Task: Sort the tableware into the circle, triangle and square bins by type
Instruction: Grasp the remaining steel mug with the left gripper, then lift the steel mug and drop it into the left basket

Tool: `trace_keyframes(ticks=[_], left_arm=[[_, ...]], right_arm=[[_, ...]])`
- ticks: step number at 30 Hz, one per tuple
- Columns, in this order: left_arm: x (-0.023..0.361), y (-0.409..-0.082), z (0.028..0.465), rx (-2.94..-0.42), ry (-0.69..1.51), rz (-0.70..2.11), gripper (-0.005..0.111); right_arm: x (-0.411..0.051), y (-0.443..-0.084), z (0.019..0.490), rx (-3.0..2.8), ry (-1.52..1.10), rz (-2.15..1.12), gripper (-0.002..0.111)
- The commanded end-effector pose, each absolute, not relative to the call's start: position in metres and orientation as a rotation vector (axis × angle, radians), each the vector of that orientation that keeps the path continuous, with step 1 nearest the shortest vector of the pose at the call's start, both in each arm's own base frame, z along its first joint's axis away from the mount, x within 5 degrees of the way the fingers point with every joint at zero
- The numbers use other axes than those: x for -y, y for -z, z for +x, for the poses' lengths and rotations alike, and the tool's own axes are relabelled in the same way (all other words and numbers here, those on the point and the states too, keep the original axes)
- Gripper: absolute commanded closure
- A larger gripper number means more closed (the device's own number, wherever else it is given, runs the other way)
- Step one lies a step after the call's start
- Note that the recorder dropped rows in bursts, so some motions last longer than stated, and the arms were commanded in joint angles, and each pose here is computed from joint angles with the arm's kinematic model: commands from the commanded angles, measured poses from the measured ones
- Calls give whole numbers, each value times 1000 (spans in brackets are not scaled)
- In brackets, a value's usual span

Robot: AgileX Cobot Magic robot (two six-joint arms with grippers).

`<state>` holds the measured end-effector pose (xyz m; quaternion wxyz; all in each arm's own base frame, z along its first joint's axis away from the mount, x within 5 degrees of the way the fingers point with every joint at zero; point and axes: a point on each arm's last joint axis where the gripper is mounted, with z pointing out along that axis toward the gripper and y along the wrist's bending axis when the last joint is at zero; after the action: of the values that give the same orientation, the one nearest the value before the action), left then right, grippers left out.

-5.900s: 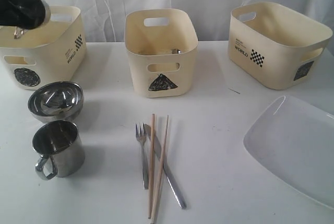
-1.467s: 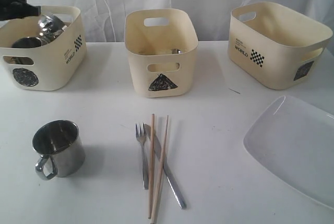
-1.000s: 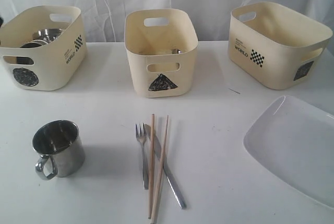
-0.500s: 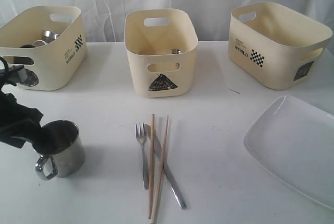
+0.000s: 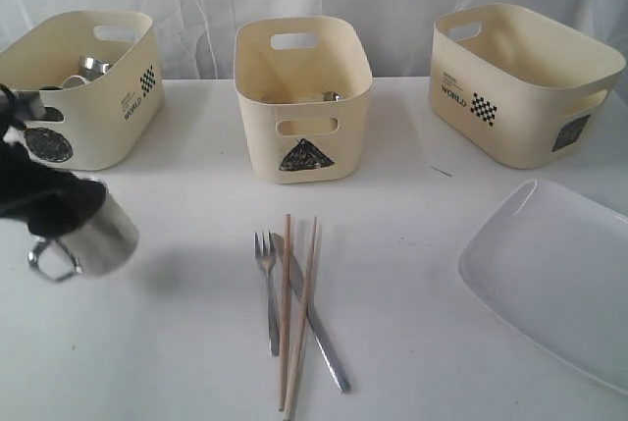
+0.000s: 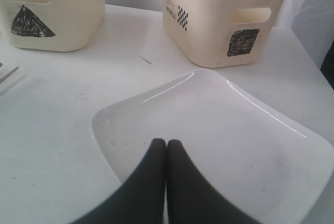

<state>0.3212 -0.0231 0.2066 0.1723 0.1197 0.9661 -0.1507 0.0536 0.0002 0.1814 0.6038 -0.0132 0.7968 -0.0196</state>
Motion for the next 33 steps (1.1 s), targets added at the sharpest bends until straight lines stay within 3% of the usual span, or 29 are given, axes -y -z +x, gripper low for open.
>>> trace_keyframes(ticks=[1,5,8,11,14,18,22,28,33], left_arm=[[-1,-300,346,-2347,235,238,107],[-24,-377,364,-1848,2,28,107],[-36,-391,375,-1581,-17,-228,107],[-44,-369,400,-1498,-84,-274,107],[-38,-336,429,-1548,-154,-67,104],[-26,-293,463,-1661,-168,157,89],[-25,-259,482,-1725,-128,153,71],[-26,-241,490,-1774,-92,108,46],[-27,-256,483,-1806,-69,55,42]], right_arm=[[0,-182,53,-1833,49,-30,108],[0,-182,53,-1833,49,-30,108],[0,-182,53,-1833,49,-30,108],[0,-182,53,-1833,49,-30,108],[0,-182,53,-1833,49,-30,108],[0,-182,53,-1833,49,-30,108],[0,-182,53,-1833,49,-30,108],[0,-182,53,-1833,49,-30,108],[0,-182,53,-1833,49,-30,108]])
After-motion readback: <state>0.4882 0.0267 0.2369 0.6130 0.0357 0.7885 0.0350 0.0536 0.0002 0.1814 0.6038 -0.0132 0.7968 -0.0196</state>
